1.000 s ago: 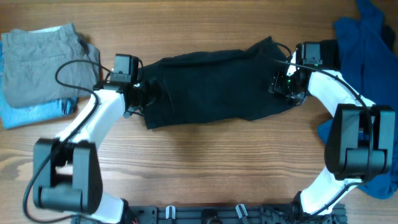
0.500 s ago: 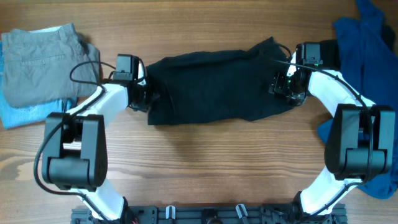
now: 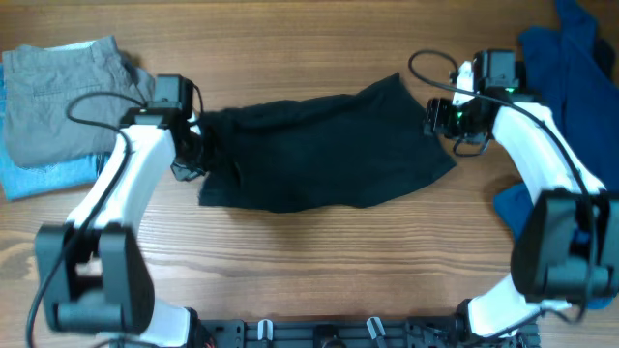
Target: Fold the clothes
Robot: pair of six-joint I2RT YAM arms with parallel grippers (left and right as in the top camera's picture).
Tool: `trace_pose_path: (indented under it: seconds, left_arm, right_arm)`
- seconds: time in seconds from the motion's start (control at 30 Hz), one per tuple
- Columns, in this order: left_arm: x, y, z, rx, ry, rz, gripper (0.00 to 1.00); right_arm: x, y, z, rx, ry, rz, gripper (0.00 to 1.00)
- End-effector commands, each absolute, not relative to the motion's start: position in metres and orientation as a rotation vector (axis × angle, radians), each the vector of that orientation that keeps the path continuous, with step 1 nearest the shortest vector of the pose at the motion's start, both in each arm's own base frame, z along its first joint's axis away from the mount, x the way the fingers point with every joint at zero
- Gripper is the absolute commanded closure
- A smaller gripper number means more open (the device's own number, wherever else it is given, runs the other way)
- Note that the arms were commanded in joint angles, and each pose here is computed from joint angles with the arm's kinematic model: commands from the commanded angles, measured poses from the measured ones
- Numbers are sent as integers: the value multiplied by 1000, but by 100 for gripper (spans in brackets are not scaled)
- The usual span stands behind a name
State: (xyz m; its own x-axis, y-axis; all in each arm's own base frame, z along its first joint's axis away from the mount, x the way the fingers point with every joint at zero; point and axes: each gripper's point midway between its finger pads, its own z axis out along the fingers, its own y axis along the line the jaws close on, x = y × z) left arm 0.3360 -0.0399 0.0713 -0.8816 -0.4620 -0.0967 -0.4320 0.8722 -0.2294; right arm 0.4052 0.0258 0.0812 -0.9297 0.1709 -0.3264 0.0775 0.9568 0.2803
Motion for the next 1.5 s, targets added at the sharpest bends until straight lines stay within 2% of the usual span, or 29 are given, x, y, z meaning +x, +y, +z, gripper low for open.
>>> trace_pose_path:
  seconds: [0.0, 0.1, 0.47, 0.57, 0.83, 0.97, 1.1, 1.27, 1.37, 1.47]
  left_arm:
    - [346, -37, 127, -625, 2747, -337, 96]
    - [342, -54, 155, -566, 2689, -472, 96]
    - [340, -103, 216, -394, 2516, -786, 96]
    - [343, -113, 226, -412, 2479, -891, 96]
    - [350, -139, 257, -380, 2376, -1155, 96]
    - [349, -138, 255, -387, 2387, -1145, 94]
    - [349, -127, 242, -455, 2422, -1051, 91]
    - [349, -125, 241, -459, 2423, -1036, 91]
    - [349, -125, 241, -460, 2424, -1036, 91]
    - [350, -129, 238, -453, 2435, -1039, 91]
  right_arm:
    - [397, 85, 115, 1, 2675, 769, 39]
    - [376, 121, 98, -91, 2733, 856, 45]
    - [317, 267, 21, -385, 2908, 1012, 45]
    - [303, 305, 17, -444, 2876, 1178, 44]
    - [290, 350, 5, -540, 2815, 1226, 44]
    - [304, 339, 9, -509, 2800, 1204, 45]
    - [329, 297, 42, -516, 2754, 1137, 44]
    - [365, 192, 62, -289, 2805, 716, 42]
    - [369, 126, 43, -112, 2907, 402, 40]
    - [363, 96, 26, -54, 2961, 295, 39]
